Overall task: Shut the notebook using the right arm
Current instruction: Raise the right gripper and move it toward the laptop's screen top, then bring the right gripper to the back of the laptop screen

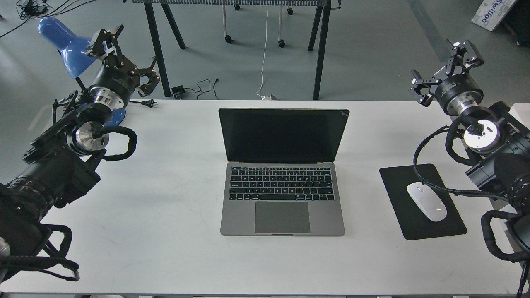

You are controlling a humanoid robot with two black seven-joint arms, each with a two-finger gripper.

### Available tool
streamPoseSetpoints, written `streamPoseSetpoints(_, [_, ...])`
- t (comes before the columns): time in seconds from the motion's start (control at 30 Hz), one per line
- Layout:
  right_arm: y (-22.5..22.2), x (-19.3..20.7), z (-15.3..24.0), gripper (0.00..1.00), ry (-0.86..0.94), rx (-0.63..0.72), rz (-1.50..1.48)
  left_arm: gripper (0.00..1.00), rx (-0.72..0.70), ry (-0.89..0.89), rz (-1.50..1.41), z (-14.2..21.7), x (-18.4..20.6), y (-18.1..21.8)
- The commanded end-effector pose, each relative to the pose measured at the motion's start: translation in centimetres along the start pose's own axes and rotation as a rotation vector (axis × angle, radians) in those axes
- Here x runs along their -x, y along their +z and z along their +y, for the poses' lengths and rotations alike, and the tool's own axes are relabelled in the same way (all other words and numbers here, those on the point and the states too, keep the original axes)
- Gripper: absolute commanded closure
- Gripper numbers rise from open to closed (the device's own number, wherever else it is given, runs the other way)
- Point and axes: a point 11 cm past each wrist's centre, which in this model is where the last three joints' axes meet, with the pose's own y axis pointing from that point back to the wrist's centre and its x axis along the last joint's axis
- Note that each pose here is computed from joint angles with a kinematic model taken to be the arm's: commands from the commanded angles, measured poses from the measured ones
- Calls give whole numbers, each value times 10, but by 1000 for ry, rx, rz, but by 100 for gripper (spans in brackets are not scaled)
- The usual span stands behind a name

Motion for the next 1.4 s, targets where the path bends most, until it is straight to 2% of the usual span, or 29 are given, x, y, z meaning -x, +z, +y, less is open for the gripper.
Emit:
streamPoseSetpoints(0.0, [-1,2,-1,0,-3,-2,1,0,2,-1,-4,0,0,0])
streamPoseSetpoints(0.17, [-15,20,-11,0,-43,2,58,0,11,2,2,0,-1,1])
streamPoseSetpoints(0.33, [-24,59,-27,0,-132,49,219,0,13,2,5,0,0,2])
streamPoseSetpoints(0.5, [17,106,-37,0,-231,142,275,0,13,2,5,0,0,2])
streamPoseSetpoints(0.73, [77,144,-32,0,-322,256,319,0,9,3,4,0,-1,1])
streamPoseSetpoints(1.13, [94,138,-26,0,-327,309,361,0,8,3,3,1,-1,0])
streamPoseSetpoints(1.37, [110,150,-21,0,-383,356,396,0,8,3,3,1,-1,0])
